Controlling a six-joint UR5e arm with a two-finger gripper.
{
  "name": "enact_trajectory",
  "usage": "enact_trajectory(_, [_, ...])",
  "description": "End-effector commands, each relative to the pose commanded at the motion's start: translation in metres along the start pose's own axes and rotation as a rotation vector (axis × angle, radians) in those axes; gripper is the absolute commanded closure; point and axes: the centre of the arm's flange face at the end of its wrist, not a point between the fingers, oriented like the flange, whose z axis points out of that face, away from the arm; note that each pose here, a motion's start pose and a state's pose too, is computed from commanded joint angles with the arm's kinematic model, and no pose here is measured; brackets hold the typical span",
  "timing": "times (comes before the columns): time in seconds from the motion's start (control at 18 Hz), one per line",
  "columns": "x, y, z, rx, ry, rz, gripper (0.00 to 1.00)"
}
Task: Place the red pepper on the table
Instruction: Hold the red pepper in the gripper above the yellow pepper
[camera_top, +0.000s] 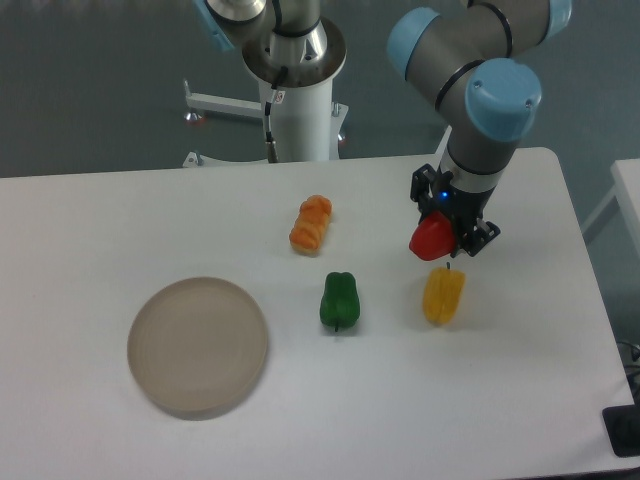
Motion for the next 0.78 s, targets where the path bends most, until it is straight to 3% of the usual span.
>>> enact_trajectory(0.61, [0.004,0.016,0.012,-0.016,0.027,-0.005,0.61])
enact_trajectory(0.78, [0.021,0.030,0.032,-0.016,0.069,0.059,0.62])
